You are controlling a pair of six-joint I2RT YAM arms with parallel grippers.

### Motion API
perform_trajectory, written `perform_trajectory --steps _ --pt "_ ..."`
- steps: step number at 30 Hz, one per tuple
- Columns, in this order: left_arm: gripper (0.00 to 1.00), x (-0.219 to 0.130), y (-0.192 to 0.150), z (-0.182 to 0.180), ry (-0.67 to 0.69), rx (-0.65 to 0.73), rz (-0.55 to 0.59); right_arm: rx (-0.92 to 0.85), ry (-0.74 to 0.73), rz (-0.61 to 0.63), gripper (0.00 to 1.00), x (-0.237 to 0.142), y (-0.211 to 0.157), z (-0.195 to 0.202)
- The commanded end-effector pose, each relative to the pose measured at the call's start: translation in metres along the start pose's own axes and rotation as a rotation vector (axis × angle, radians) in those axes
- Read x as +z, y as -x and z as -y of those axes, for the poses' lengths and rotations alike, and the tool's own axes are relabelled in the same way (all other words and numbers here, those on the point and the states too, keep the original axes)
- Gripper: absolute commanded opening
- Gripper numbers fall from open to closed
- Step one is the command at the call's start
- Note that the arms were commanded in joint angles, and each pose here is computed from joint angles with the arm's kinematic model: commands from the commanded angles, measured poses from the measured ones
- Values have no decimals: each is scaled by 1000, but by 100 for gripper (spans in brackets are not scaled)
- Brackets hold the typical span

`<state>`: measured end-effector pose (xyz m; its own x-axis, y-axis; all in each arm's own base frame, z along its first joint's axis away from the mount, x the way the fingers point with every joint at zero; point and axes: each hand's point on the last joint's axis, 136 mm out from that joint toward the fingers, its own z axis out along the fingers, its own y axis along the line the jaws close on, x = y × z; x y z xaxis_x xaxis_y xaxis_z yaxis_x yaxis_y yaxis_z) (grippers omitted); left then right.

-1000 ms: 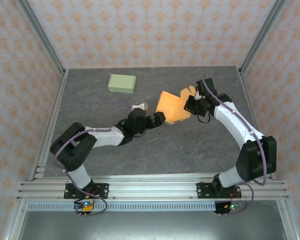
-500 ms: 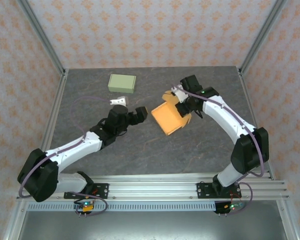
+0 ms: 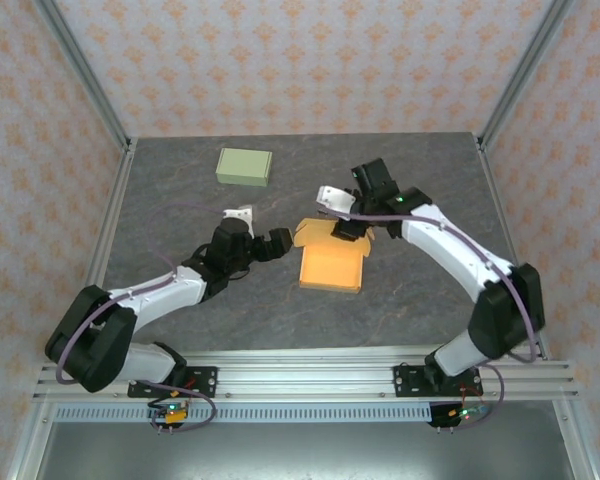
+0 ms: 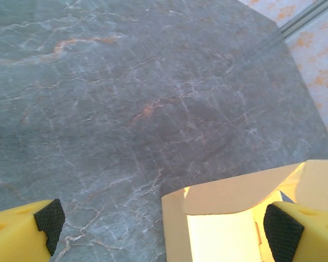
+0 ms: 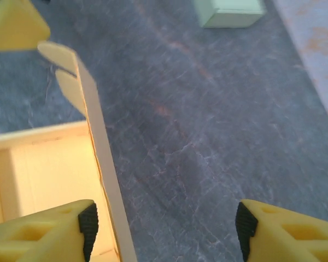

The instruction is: Fold the paper box

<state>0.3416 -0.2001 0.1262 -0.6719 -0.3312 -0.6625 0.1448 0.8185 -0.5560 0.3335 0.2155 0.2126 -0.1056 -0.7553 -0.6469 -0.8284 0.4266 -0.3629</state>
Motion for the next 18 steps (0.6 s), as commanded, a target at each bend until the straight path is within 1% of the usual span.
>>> perform_trajectory --steps 1,2,3,5,6,7,9,11,13,15,17,18 --pt "98 -12 29 24 -51 -21 39 467 -322 264 100 -56 32 61" --pt "100 -16 35 20 -10 -69 33 666 -430 270 99 -72 17 76" --pt "100 -21 40 16 33 -108 18 856 -525 220 99 -85 -10 82" --pt "100 -30 50 10 110 -183 -10 1182 -737 125 99 -115 -65 91" --pt "100 -32 53 6 144 -226 -29 1312 -774 95 99 -123 -86 89" --pt "100 -32 57 5 160 -265 -46 1410 -743 76 99 -122 -99 84" --pt "100 -26 60 8 157 -373 -108 1659 -610 84 99 -107 -114 69" --pt "100 -13 59 19 129 -477 -181 1866 -468 106 99 -84 -117 55" --pt "100 4 53 30 95 -585 -261 2034 -319 114 99 -60 -115 44" --pt "100 24 48 48 4 -707 -329 2127 -161 105 99 -37 -103 37" --pt "100 39 43 66 -91 -809 -371 2218 -18 26 99 -14 -95 26" --pt "100 44 39 72 -108 -828 -390 2253 32 -11 99 -6 -93 21"
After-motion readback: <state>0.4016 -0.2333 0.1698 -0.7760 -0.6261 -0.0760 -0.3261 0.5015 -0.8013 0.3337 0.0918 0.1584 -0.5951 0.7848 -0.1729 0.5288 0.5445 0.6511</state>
